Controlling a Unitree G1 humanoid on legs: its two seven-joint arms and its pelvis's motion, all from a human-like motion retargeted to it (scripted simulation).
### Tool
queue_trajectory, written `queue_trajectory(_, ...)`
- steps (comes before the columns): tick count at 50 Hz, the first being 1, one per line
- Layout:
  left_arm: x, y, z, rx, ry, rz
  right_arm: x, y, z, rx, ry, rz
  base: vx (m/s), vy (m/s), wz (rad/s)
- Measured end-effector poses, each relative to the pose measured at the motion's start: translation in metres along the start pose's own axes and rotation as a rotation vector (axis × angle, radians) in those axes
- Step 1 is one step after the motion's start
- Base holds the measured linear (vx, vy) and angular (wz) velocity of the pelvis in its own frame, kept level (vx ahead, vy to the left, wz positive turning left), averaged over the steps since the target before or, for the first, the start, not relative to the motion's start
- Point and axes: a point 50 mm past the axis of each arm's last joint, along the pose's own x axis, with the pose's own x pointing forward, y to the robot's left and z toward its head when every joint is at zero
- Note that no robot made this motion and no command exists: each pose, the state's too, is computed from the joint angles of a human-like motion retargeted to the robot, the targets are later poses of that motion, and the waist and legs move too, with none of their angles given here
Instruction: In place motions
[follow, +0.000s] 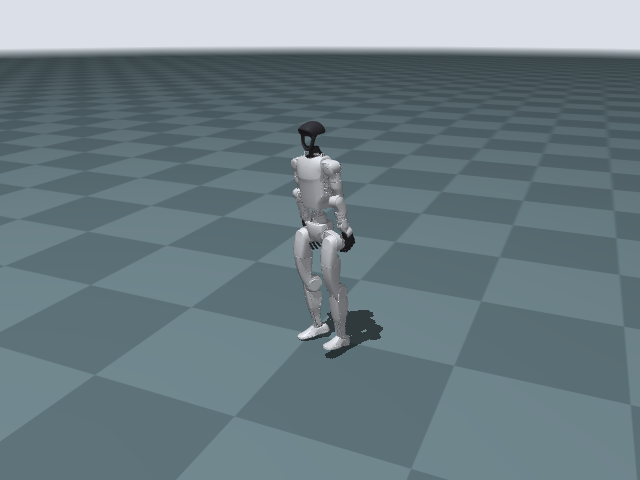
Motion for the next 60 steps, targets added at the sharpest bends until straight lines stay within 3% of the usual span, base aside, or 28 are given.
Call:
queue_trajectory(5, -0.013, 0.012, 0.022, 0.116, -0.004, 0.097, -0.013, -0.017, 0.057, -0.157, -0.126, 0.003, -0.1, 0.04, -0.11)
queue_trajectory(10, -0.092, 0.108, 0.052, 0.222, -0.019, 0.507, -0.047, -0.051, 0.124, -0.15, -0.325, -0.062, -0.03, -0.02, 0.02)
queue_trajectory(15, -0.222, 0.196, 0.049, -0.164, -0.207, 0.885, -0.135, -0.122, 0.207, 0.123, -0.712, -0.226, -0.01, -0.02, 0.02)
queue_trajectory(21, -0.379, 0.215, 0.076, -0.644, -0.964, 0.992, -0.31, -0.173, 0.277, 0.249, -1.302, -0.547, 0.02, 0.0, 0.01)
queue_trajectory(26, -0.517, 0.174, 0.09, -0.634, -1.626, 1.163, -0.458, -0.148, 0.29, 0.21, -1.738, -0.885, 0.04, -0.01, 0.02)
queue_trajectory(33, -0.659, 0.037, 0.067, -0.269, -2.291, 1.582, -0.598, -0.062, 0.241, 0.305, -2.378, -1.281, 0.02, 0.0, 0.01)
queue_trajectory(38, -0.694, -0.057, 0.022, 0.065, -2.531, 2.126, -0.643, 0.004, 0.18, 0.182, -2.827, -1.603, 0.0, 0.0, 0.0)
queue_trajectory(42, -0.693, -0.113, -0.013, 0.324, -2.394, 2.762, -0.648, 0.047, 0.126, -0.029, -3.012, -2.168, 0.0, 0.0, 0.0)
queue_trajectory(46, -0.679, -0.146, -0.031, 0.332, -2.32, 3.236, -0.637, 0.067, 0.085, 0.158, -3.1, -2.668, 0.0, 0.0, 0.0)
queue_trajectory(48, -0.674, -0.15, -0.026, 0.369, -2.391, 3.224, -0.632, 0.069, 0.082, 0.198, -3.133, -2.695, 0.0, 0.0, 0.0)
queue_trajectory(50, -0.677, -0.141, -0.013, 0.334, -2.49, 3.023, -0.631, 0.063, 0.089, 0.212, -3.103, -2.613, 0.0, 0.0, 0.0)
queue_trajectory(55, -0.686, -0.072, 0.032, -0.122, -2.463, 2.274, -0.627, 0.018, 0.127, 0.402, -2.782, -2.31, 0.0, 0.0, 0.0)
queue_trajectory(60, -0.664, -0.008, 0.083, -0.326, -2.31, 1.63, -0.603, -0.036, 0.178, 0.508, -2.402, -1.999, 0.0, 0.0, 0.0)
